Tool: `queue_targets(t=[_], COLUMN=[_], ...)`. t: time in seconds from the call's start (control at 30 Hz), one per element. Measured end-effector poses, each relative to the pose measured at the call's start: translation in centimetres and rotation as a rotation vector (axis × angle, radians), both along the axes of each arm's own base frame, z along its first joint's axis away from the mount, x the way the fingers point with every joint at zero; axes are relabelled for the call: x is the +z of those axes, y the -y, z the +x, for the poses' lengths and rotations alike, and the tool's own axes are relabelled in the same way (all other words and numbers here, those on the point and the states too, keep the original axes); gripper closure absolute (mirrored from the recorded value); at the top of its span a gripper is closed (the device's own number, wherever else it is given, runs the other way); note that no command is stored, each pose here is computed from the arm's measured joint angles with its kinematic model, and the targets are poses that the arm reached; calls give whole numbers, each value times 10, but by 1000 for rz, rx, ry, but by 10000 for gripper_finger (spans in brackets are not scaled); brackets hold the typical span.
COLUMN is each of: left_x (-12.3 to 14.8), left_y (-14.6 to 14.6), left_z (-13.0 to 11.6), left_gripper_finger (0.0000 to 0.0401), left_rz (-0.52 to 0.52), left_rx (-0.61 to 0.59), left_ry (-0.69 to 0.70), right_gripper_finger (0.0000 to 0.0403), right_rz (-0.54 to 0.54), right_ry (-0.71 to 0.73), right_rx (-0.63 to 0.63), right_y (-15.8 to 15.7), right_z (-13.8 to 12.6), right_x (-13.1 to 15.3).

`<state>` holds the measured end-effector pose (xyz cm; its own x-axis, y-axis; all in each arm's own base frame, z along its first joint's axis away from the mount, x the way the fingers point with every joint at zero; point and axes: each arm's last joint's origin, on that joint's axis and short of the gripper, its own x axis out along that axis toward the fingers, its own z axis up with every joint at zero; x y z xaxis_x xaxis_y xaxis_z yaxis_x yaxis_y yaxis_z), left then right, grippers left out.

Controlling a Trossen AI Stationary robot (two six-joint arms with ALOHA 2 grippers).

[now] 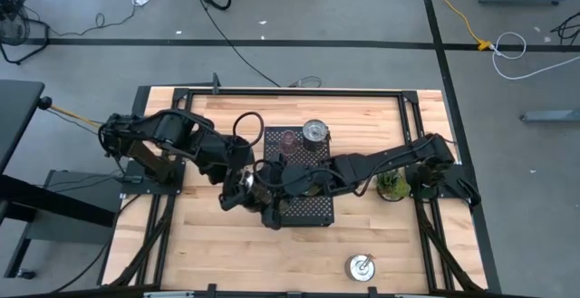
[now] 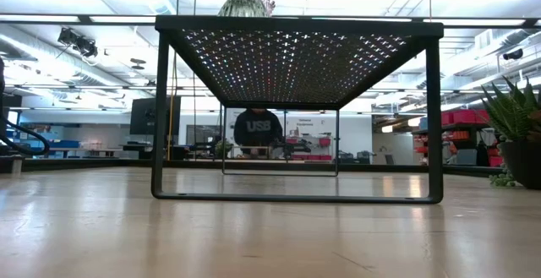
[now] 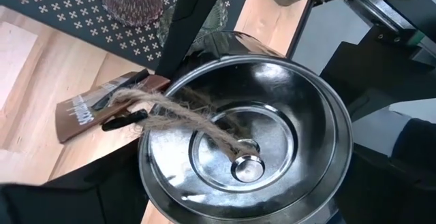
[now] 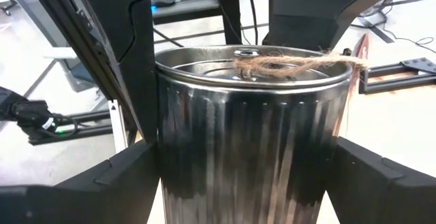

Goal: Pick & Place candle stick holders
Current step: Put the brown scented candle on the shelf

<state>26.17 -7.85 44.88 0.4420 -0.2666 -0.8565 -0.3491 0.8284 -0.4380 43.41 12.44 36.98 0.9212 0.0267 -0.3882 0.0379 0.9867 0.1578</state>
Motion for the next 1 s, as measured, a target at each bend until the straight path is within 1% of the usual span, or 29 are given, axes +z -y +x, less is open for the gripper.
queue_targets(t=[0.23,0.3,0.37,0.43,0.5,0.57,0.73,0.77,0.83,0.93,1.0], left_x=[1,1,2,1,4,4,10,13,15,21,26], left_y=[-2,-2,-2,-2,-1,-2,-5,-6,-9,-13,-16], left_z=[1,1,2,-1,-1,-3,-11,-14,-19,-28,-36], left_gripper_finger=[41,34,18,10,13,19,27,28,28,28,28], left_rz=[2,5,9,3,-4,4,21,32,49,88,118], left_rx=[-5,-4,1,-12,-30,-39,-25,-18,-3,38,71], left_ry=[11,20,32,3,40,36,72,82,97,124,158], right_gripper_finger=[72,72,72,72,72,72,72,72,72,72,72], right_rz=[-5,-9,-15,-35,-39,-47,-75,-70,-76,-127,-142], right_ry=[-12,-19,-26,-61,-62,-89,-148,-138,-142,-171,-170], right_rx=[0,3,0,-6,-6,-10,-44,-47,-93,-207,-246], right_y=[2,3,4,6,6,8,11,12,15,24,28], right_z=[-5,-8,-12,-18,-20,-25,-34,-36,-44,-65,-79], right_x=[4,7,10,12,13,15,15,19,25,37,47])
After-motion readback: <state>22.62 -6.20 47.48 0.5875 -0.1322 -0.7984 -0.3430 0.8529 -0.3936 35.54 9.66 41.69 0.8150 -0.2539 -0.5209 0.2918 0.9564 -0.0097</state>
